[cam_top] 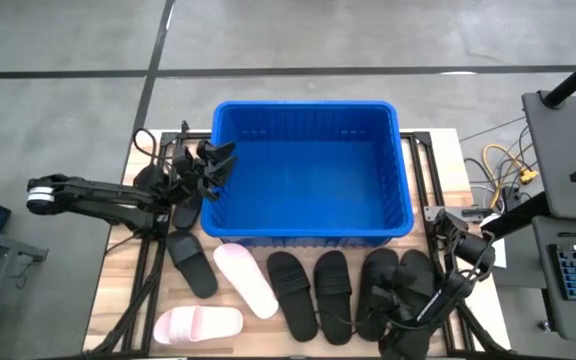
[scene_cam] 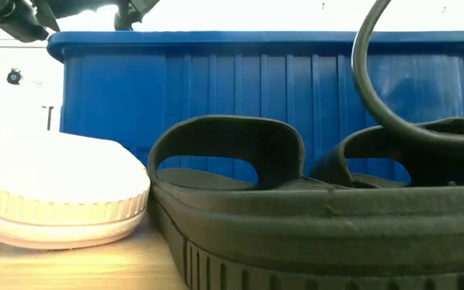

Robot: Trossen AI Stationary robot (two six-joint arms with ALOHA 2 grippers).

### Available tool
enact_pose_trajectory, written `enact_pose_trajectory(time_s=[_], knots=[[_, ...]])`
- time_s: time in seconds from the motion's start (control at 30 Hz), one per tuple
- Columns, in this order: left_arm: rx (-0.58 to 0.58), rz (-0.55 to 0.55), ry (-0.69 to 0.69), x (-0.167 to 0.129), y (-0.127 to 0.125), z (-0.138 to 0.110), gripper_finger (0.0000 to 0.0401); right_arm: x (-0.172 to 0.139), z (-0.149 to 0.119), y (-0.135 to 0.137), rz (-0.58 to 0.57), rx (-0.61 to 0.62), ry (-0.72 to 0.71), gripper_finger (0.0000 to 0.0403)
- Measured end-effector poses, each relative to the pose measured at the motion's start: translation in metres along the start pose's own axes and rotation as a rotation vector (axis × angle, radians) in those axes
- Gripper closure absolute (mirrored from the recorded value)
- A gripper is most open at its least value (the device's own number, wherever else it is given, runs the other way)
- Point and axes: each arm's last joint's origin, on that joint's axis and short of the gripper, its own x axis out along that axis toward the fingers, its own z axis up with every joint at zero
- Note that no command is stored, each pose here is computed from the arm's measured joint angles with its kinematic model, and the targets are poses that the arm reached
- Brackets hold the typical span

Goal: Pick and place slides into bin
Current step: Put the black slide into the blue bin

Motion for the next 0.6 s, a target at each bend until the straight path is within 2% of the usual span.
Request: enact_pose_trajectory(time_s=[0.6], knots=[[-0.003,-0.001,-0.002,-0.0001,-0.0001,0.0004,0.0155,-0.0107,0.0046,-0.0018,0.046,-0.001,0.047,0.0390]])
